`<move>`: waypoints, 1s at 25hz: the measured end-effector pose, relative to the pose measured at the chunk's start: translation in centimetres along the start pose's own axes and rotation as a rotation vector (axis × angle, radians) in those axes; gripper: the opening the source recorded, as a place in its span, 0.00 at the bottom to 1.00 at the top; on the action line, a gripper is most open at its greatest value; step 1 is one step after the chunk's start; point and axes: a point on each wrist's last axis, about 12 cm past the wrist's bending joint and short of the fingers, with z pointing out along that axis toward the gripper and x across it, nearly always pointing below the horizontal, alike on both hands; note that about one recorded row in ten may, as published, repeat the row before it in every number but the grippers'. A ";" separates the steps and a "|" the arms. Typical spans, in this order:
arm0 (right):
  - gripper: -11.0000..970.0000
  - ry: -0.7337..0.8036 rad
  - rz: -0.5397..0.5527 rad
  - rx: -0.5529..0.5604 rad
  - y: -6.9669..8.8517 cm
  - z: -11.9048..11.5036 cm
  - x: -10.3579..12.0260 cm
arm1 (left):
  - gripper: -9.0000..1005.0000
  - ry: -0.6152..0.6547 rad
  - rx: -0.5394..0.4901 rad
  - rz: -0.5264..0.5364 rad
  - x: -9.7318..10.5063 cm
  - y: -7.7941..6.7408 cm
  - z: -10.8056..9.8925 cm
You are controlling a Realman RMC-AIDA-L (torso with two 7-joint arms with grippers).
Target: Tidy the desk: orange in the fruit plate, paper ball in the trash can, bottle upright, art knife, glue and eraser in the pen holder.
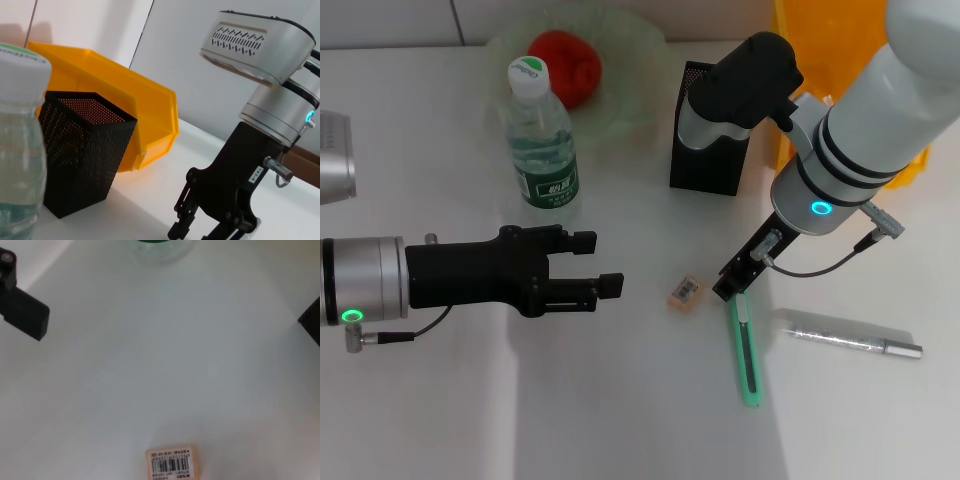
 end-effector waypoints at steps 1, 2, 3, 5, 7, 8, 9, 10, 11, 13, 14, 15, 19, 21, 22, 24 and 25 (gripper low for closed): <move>0.44 -0.001 0.001 0.000 0.0 0.0 0.0 | 0.78 0.000 -0.001 0.000 0.0 0.0 0.0; 0.44 -0.001 0.001 0.000 0.0 0.0 0.0 | 0.78 0.000 -0.001 0.000 0.0 0.0 0.0; 0.43 -0.002 0.001 0.000 0.0 0.0 0.0 | 0.78 0.000 -0.004 -0.001 0.0 0.0 0.1; 0.42 -0.004 0.003 -0.004 0.0 0.0 0.0 | 0.78 0.002 -0.009 -0.001 0.1 0.1 0.2; 0.39 -0.007 0.005 -0.010 0.1 0.0 0.0 | 0.78 0.004 -0.013 -0.001 0.1 0.1 0.3; 0.37 -0.008 0.006 -0.013 0.1 0.0 -0.1 | 0.78 0.004 -0.014 -0.001 0.1 0.1 0.3; 0.35 -0.008 0.006 -0.013 0.1 0.0 -0.1 | 0.78 0.004 -0.015 -0.002 0.1 0.1 0.3; 0.32 -0.009 0.007 -0.016 0.1 0.0 -0.1 | 0.78 0.004 -0.015 -0.001 0.1 0.1 0.3; 0.30 -0.010 0.010 -0.024 0.2 0.0 -0.1 | 0.78 0.005 -0.015 0.001 0.2 0.1 0.3; 0.30 -0.011 0.012 -0.028 0.2 0.0 -0.1 | 0.78 0.005 -0.015 0.001 0.2 0.1 0.3; 0.30 -0.011 0.014 -0.031 0.2 0.1 -0.1 | 0.78 0.005 -0.015 0.002 0.2 0.1 0.3; 0.29 -0.009 0.018 -0.035 0.2 0.1 0.0 | 0.78 0.005 -0.016 0.004 0.2 0.1 0.3; 0.28 -0.003 0.027 -0.038 0.1 0.2 0.1 | 0.78 0.005 -0.019 0.005 0.3 0.1 0.3; 0.28 -0.001 0.030 -0.040 0.1 0.3 0.2 | 0.78 0.005 -0.022 0.004 0.4 0.1 0.3; 0.27 -0.001 0.030 -0.040 0.1 0.3 0.2 | 0.78 0.005 -0.022 0.004 0.4 0.1 0.3; 0.26 0.000 0.031 -0.040 0.1 0.3 0.2 | 0.78 0.005 -0.024 0.003 0.4 0.1 0.3; 0.25 -0.001 0.031 -0.040 0.1 0.3 0.2 | 0.78 0.005 -0.024 0.003 0.4 0.1 0.3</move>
